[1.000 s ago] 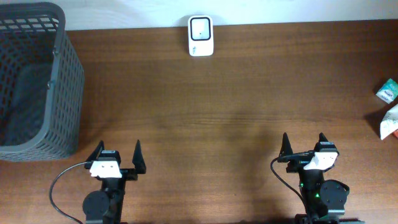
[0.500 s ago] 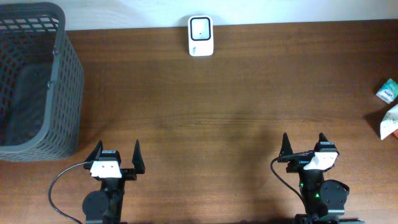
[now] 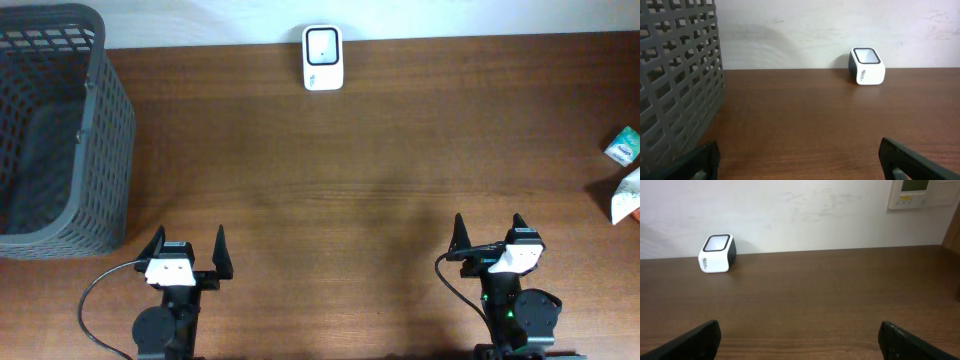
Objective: Scan the item barcode
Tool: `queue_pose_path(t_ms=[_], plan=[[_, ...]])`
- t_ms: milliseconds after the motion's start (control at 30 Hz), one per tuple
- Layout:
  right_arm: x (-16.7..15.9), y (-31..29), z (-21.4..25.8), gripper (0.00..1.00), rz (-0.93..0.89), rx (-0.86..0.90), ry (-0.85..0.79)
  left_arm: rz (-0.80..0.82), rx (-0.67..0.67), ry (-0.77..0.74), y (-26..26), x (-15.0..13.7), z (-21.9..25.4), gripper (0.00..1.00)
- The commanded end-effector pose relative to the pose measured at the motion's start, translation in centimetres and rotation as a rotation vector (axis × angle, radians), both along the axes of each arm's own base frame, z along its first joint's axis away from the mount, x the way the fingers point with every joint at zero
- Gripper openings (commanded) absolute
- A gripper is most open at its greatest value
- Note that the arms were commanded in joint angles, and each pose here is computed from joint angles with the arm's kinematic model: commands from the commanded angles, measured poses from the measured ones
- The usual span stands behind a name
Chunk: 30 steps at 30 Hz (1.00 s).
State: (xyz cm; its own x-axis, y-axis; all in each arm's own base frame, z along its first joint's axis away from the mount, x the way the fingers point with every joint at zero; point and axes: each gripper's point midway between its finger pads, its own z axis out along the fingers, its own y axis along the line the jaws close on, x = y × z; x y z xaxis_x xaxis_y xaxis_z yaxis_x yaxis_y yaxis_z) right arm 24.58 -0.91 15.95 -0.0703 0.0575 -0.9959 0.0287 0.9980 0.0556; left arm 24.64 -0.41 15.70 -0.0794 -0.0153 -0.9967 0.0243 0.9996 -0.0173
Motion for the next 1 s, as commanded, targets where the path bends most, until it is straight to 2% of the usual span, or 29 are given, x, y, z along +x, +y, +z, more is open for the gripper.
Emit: queue_pose_path(t_ms=[0, 967], plan=[[-0.03, -0.63, -0.41, 0.99, -0.034, 0.002, 0.007, 0.012, 0.021, 0.000, 0.27, -0.05, -0.09, 0.99], [0.05, -0.70, -0.83, 0.99, -0.038, 0.003, 0.026, 0.012, 0.021, 0.000, 0.27, -0.05, -0.09, 0.99]])
